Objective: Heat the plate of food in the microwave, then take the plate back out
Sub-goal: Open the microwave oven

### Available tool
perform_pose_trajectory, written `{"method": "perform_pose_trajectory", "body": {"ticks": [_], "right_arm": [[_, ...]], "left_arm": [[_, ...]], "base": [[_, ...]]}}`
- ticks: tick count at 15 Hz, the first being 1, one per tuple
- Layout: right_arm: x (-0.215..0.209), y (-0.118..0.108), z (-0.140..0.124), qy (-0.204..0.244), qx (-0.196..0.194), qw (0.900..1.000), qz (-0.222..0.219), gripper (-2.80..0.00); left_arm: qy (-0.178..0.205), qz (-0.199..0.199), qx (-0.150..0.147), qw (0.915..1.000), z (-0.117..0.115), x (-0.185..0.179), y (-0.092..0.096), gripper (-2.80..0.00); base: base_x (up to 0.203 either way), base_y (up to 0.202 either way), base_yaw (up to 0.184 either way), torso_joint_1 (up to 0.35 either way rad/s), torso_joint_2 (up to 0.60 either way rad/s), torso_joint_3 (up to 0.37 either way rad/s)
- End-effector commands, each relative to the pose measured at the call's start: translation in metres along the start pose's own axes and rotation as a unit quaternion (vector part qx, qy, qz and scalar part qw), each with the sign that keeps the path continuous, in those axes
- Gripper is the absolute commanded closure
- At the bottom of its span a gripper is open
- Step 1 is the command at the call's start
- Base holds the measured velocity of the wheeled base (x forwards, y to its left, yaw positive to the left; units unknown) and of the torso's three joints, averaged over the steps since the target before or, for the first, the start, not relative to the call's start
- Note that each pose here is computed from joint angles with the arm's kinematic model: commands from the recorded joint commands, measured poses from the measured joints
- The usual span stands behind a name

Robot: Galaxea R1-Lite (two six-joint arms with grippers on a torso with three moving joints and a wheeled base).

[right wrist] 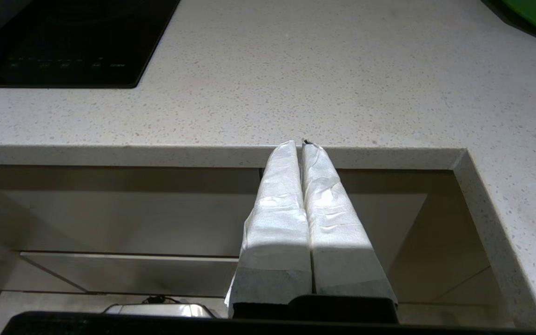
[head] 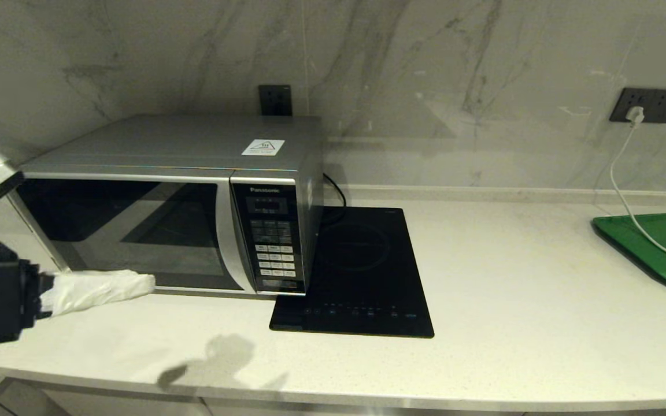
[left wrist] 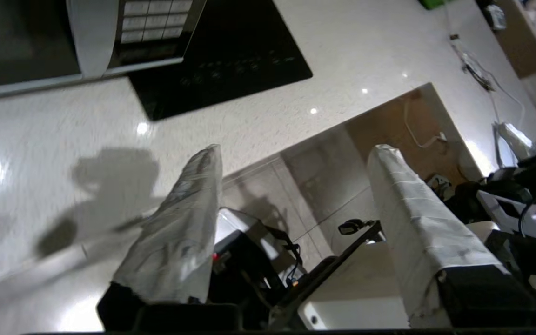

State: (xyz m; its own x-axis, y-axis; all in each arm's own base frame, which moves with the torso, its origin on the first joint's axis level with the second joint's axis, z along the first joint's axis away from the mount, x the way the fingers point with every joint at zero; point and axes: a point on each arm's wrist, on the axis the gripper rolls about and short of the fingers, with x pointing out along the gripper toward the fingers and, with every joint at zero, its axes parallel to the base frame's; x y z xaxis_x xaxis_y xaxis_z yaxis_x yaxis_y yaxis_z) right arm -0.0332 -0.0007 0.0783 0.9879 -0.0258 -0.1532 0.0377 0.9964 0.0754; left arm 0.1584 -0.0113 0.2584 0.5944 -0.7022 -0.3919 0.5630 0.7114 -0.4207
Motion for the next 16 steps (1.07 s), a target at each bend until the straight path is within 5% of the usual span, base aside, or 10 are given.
{"method": "perform_pose_trajectory", "body": {"ticks": [1, 4, 9, 16], "right_arm": [[0.0, 0.0, 0.0, 0.001, 0.0, 1.0, 0.0, 0.0], [0.0, 0.0, 0.0, 0.001, 0.0, 1.0, 0.0, 0.0], [0.0, 0.0, 0.0, 0.001, 0.0, 1.0, 0.0, 0.0], [0.0, 0.0, 0.0, 0.001, 0.0, 1.0, 0.0, 0.0]], "left_arm": [[0.031, -0.049, -0.002, 0.9983, 0.003, 0.035, 0.059, -2.8], [0.029, -0.127, 0.074, 0.9887, -0.009, 0.053, 0.081, -2.8], [0.059, -0.165, 0.103, 0.9791, -0.022, 0.096, 0.115, -2.8], [0.029, -0.175, 0.142, 0.9737, -0.007, 0.121, 0.144, -2.8]], "base": [[0.0, 0.0, 0.0, 0.0, 0.0, 0.0], [0.0, 0.0, 0.0, 0.0, 0.0, 0.0], [0.0, 0.0, 0.0, 0.0, 0.0, 0.0], [0.0, 0.0, 0.0, 0.0, 0.0, 0.0]]}}
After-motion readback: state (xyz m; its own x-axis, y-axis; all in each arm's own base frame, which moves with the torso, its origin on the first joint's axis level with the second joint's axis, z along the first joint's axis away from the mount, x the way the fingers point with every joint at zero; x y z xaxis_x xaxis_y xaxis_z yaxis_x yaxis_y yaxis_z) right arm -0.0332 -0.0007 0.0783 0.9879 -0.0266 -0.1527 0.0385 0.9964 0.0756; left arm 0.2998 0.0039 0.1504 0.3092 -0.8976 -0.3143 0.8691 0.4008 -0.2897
